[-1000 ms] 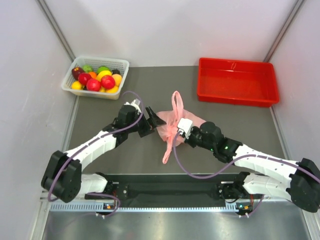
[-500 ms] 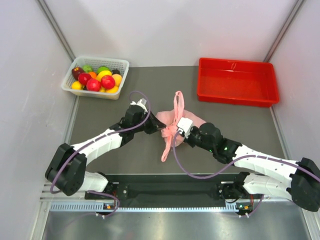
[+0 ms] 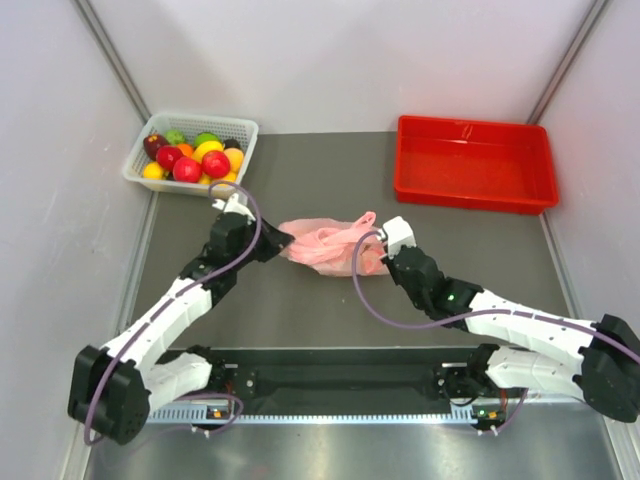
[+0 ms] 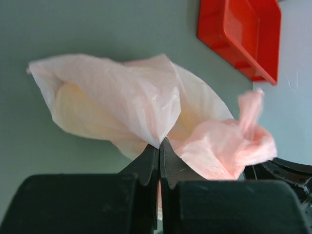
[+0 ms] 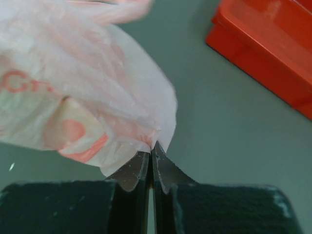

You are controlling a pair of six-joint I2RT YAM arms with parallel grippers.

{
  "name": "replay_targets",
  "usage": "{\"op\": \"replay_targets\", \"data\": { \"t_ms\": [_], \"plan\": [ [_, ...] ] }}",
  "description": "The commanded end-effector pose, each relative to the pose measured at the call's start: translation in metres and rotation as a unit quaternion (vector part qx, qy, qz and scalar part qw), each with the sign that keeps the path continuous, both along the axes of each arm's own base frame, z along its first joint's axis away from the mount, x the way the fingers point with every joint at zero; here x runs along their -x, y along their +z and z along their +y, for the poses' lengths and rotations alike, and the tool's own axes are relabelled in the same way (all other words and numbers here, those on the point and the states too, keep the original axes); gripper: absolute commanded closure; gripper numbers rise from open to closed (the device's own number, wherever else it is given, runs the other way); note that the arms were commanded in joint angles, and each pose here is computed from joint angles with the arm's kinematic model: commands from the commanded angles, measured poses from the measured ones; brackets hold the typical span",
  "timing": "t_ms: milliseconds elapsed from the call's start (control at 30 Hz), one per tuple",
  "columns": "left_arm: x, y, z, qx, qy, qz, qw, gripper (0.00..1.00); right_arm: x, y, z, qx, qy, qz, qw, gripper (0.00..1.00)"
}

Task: Untie the knot of the plastic bag and take out the fruit

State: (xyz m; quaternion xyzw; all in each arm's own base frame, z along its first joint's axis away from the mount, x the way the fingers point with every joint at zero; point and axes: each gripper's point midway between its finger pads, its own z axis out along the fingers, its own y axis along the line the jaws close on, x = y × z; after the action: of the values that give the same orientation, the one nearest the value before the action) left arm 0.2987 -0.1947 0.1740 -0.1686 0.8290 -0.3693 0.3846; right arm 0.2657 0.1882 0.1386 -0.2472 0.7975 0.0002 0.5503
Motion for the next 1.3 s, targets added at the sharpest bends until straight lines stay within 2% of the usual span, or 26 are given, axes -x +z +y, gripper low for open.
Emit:
{"op": "replay_targets", "data": {
  "t_ms": [0, 33, 67, 133, 167, 200, 233, 267, 300, 400, 500, 633, 767, 900, 933, 1033, 1100, 1200, 1233, 1267],
  "plan": [
    [0.002, -0.005, 0.029, -0.033, 0.029, -0.011, 0.999, 1.0, -0.008, 0.011, -0.043, -0.023, -0.156, -0.015, 0.987, 0.95],
    [0.004, -0.007, 0.031, -0.033, 0.03, -0.009, 0.999, 1.0, -0.009, 0.011, -0.046, -0.025, -0.168, -0.014, 0.985, 0.89],
    [0.007, -0.011, 0.032, -0.036, 0.029, -0.005, 0.999, 1.0, -0.009, 0.013, -0.047, -0.022, -0.172, -0.01, 0.985, 0.72],
    [0.01, -0.011, 0.035, -0.033, 0.032, -0.009, 0.999, 1.0, -0.008, 0.015, -0.046, -0.029, -0.175, -0.004, 0.984, 0.53],
    [0.013, -0.014, 0.035, -0.032, 0.03, -0.008, 0.999, 1.0, -0.008, 0.021, -0.038, -0.04, -0.159, 0.004, 0.987, 0.35],
    [0.015, -0.011, 0.036, -0.031, 0.031, -0.013, 0.999, 1.0, -0.005, 0.027, -0.035, -0.045, -0.141, 0.006, 0.989, 0.28],
    [0.017, -0.013, 0.036, -0.031, 0.031, -0.012, 0.999, 1.0, -0.004, 0.035, -0.029, -0.057, -0.124, 0.006, 0.991, 0.14],
    [0.019, -0.011, 0.037, -0.027, 0.032, -0.014, 0.999, 1.0, 0.001, 0.037, -0.013, -0.075, -0.078, 0.021, 0.994, 0.04],
    [0.019, -0.01, 0.037, -0.026, 0.032, -0.014, 0.999, 1.0, 0.006, 0.052, -0.005, -0.096, -0.041, 0.012, 0.994, 0.0],
    [0.022, -0.004, 0.034, -0.012, 0.026, -0.02, 0.999, 1.0, 0.031, 0.073, 0.033, -0.137, 0.099, 0.022, 0.985, 0.0],
    [0.023, 0.001, 0.029, 0.002, 0.015, -0.023, 1.0, 1.0, 0.042, 0.089, 0.053, -0.124, 0.157, 0.021, 0.98, 0.0],
    [0.024, 0.002, 0.025, 0.007, 0.004, -0.024, 1.0, 1.0, 0.033, 0.096, 0.067, -0.081, 0.171, 0.006, 0.982, 0.0],
    [0.024, 0.002, 0.024, 0.007, 0.001, -0.022, 1.0, 1.0, 0.006, 0.101, 0.07, -0.043, 0.129, -0.016, 0.991, 0.0],
    [0.025, 0.006, 0.022, 0.013, -0.002, -0.026, 1.0, 1.0, -0.02, 0.087, 0.075, 0.0, 0.075, -0.005, 0.997, 0.0],
    [0.025, 0.007, 0.022, 0.014, -0.003, -0.027, 1.0, 1.0, -0.023, 0.088, 0.077, -0.002, 0.071, -0.009, 0.997, 0.0],
    [0.025, 0.008, 0.019, 0.019, -0.009, -0.028, 0.999, 1.0, -0.046, 0.089, 0.066, -0.017, -0.021, -0.042, 0.999, 0.0],
    [0.026, 0.007, 0.018, 0.021, -0.014, -0.026, 0.999, 1.0, -0.059, 0.087, 0.07, -0.048, -0.053, -0.044, 0.996, 0.0],
    [0.027, 0.007, 0.017, 0.022, -0.018, -0.026, 0.999, 1.0, -0.078, 0.082, 0.049, -0.07, -0.157, -0.06, 0.983, 0.0],
    [0.027, 0.009, 0.018, 0.021, -0.016, -0.028, 0.999, 1.0, -0.082, 0.085, 0.032, -0.071, -0.209, -0.074, 0.973, 0.0],
    [0.029, 0.008, 0.02, 0.016, -0.014, -0.026, 0.999, 1.0, -0.085, 0.081, 0.026, -0.1, -0.241, -0.069, 0.963, 0.0]
  ]
}}
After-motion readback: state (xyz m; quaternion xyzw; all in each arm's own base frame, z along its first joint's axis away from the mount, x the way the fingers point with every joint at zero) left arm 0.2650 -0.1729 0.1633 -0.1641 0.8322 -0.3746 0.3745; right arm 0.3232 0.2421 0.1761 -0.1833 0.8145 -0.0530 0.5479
